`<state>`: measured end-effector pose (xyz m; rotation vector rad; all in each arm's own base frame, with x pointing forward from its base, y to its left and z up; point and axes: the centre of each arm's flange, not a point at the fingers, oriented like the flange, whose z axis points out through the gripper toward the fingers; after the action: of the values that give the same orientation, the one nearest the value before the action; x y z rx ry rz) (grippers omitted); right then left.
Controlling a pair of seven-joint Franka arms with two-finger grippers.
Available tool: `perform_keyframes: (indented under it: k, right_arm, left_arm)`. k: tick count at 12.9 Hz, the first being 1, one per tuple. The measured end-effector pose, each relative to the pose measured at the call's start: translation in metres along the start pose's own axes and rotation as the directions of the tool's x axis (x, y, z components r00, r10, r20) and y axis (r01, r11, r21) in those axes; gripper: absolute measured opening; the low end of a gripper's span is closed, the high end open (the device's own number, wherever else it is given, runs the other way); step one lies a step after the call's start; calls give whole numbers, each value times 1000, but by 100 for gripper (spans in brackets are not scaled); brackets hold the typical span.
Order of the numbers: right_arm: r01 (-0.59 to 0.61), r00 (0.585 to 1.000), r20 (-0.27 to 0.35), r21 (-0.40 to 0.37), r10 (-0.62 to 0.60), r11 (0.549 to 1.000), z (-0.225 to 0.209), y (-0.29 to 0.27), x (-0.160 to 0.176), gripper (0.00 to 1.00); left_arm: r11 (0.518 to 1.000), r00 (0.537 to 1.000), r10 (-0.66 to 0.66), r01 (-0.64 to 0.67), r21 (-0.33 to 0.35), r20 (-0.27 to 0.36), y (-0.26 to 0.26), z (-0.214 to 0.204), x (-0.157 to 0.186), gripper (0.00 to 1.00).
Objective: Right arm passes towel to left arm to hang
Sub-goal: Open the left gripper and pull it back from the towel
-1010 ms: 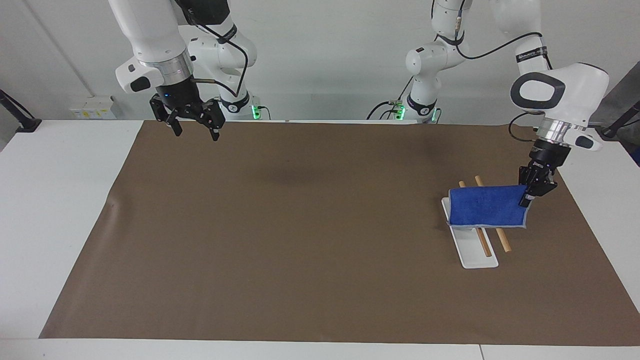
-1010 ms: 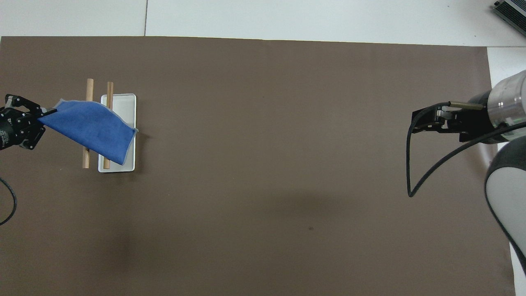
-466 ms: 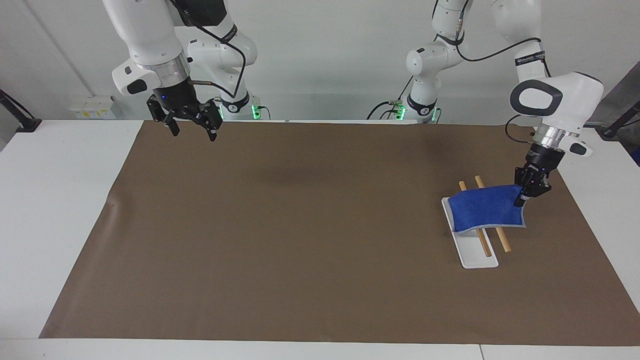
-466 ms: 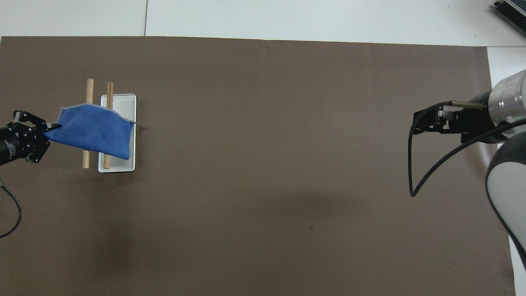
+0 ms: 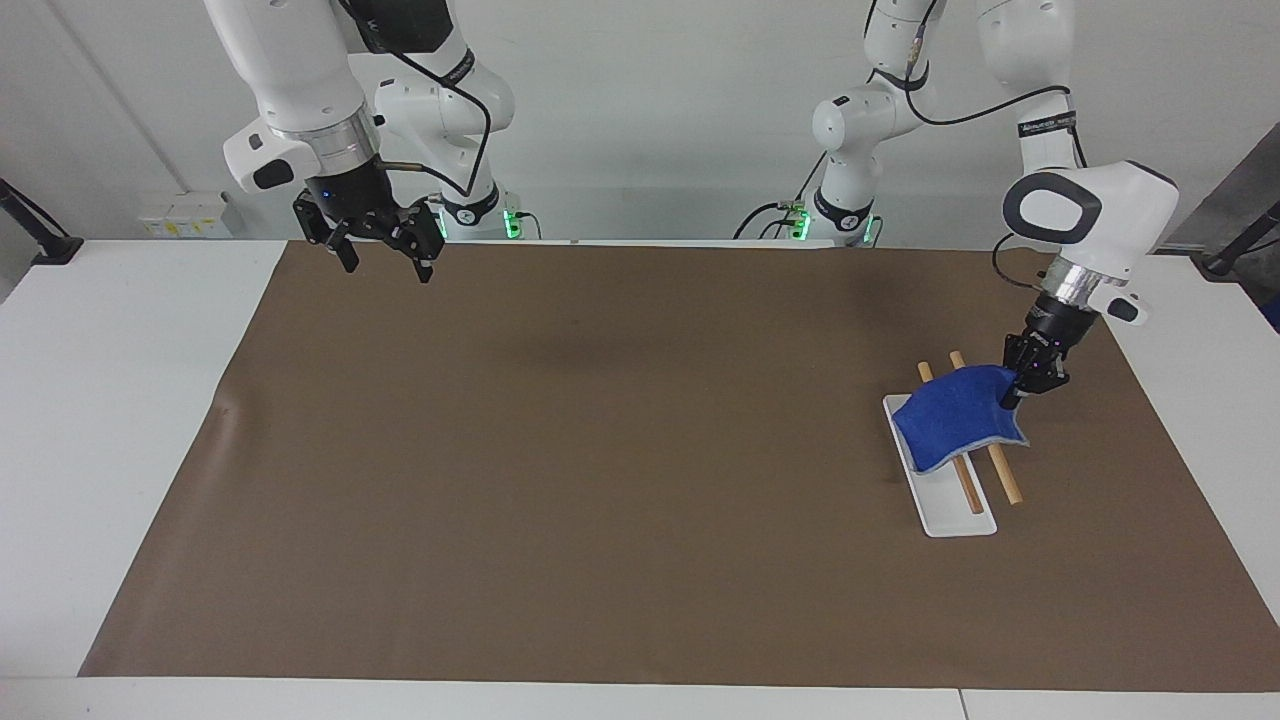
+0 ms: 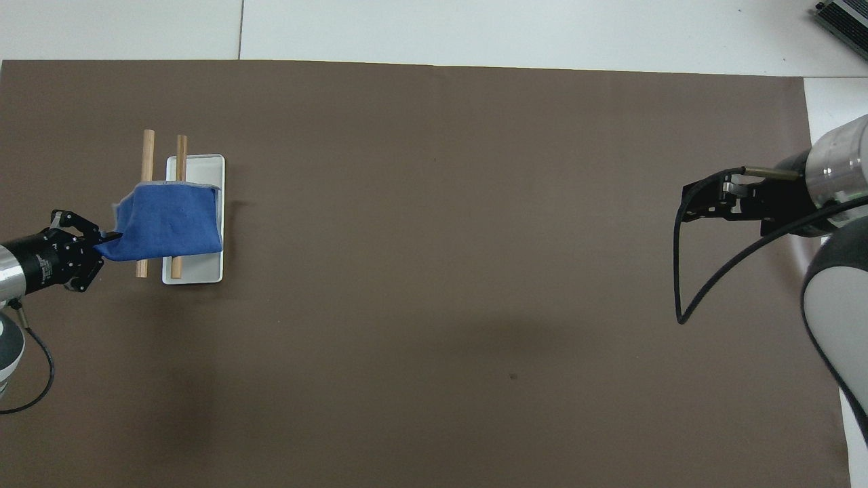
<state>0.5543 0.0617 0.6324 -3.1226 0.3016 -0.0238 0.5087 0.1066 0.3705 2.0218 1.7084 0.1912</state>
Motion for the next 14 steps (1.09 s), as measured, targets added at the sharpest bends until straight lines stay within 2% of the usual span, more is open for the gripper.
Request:
perform_keyframes:
  k: [4, 5, 10, 11, 14]
  right_arm:
    - [1, 1000, 0, 0, -1, 1000, 0, -1, 0, 100]
    - [1, 1000, 0, 0, -1, 1000, 0, -1, 0, 100]
    - [10, 1000, 4, -1, -10, 1000, 2, -2, -1, 100]
    - [13, 1000, 5, -1, -13, 1000, 2, -3, -1, 100]
    - [23, 1000, 5, -1, -23, 1000, 2, -7, -2, 100]
  left_arm:
    - [1000, 1000, -10, 11, 16, -16, -19, 3, -2, 3]
    - [1000, 1000, -10, 10, 15, -18, -20, 3, -2, 9]
    - [1000, 1000, -7, 7, 6, -26, -18, 0, -2, 71]
    - [1000, 1000, -5, 5, 0, -28, -15, -2, -2, 76]
    - [999, 999, 12, -14, -41, -36, 8, -15, -2, 76]
